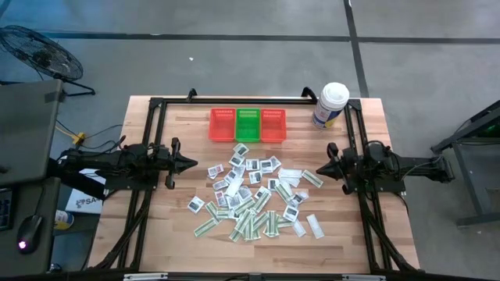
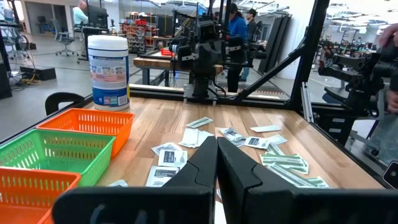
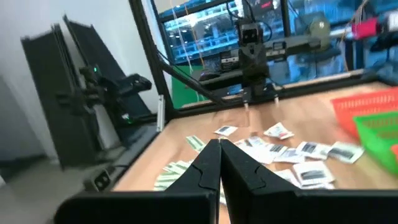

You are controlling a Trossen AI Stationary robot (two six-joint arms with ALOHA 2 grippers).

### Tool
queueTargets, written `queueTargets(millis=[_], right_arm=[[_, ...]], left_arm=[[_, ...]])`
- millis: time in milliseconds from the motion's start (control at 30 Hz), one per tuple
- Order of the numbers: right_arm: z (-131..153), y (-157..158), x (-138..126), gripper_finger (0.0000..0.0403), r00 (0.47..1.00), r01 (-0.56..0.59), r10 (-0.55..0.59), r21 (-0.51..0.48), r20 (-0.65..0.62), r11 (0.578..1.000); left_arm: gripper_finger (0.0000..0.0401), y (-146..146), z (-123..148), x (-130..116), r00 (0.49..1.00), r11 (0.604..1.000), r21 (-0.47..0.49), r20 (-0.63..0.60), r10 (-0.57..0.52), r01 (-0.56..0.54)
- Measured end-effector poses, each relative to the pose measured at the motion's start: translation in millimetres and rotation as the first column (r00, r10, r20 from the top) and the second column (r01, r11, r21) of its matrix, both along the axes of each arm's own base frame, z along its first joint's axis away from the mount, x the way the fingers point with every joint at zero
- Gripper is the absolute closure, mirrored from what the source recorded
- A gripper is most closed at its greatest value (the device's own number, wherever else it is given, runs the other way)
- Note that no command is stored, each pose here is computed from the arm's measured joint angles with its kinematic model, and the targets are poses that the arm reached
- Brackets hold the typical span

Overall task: Pick & Place First Aid Supplies
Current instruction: Put the bandage pack into the right orange bin

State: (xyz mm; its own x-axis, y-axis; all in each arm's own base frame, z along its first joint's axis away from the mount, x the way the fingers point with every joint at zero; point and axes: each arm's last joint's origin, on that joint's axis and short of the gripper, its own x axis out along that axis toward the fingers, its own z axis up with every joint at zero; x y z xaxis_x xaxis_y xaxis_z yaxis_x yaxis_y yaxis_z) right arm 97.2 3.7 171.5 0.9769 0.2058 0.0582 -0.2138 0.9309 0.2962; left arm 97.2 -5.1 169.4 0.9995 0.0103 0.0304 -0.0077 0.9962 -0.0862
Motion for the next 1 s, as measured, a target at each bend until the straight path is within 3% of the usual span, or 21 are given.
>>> queueTargets(millis=[167, 300, 400, 533, 767, 1000], right_arm=[[2, -2, -1, 0.0402, 0.993, 0.088, -0.077, 0.124, -0.093, 0.988], [16, -6, -5, 0.0402, 0.945, 0.263, -0.207, 0.209, -0.254, 0.942], [24, -10, -8, 0.0402, 0.854, 0.421, -0.302, 0.223, -0.423, 0.879], [38, -11, -7, 0.0402, 0.751, 0.542, -0.32, 0.261, -0.578, 0.799], [47, -10, 9, 0.0402, 0.553, 0.634, -0.239, 0.217, -0.798, 0.742], [40, -9, 29, 0.0402, 0.375, 0.707, -0.15, 0.178, -0.915, 0.685]], left_arm=[[0.04, 0, 0, 0, 1.0, 1.0, 0.0, 0.0, 0.001, -0.001], [0.04, 0, 0, 0, 1.0, 1.0, 0.0, 0.0, 0.0, 0.0], [0.04, 0, 0, 0, 1.0, 1.0, 0.0, 0.0, 0.0, 0.0], [0.04, 0, 0, 0, 1.0, 1.0, 0.0, 0.0, 0.0, 0.0], [0.04, 0, 0, 0, 1.0, 1.0, 0.0, 0.0, 0.0, 0.0], [0.04, 0, 0, 0, 1.0, 1.0, 0.0, 0.0, 0.0, 0.0]])
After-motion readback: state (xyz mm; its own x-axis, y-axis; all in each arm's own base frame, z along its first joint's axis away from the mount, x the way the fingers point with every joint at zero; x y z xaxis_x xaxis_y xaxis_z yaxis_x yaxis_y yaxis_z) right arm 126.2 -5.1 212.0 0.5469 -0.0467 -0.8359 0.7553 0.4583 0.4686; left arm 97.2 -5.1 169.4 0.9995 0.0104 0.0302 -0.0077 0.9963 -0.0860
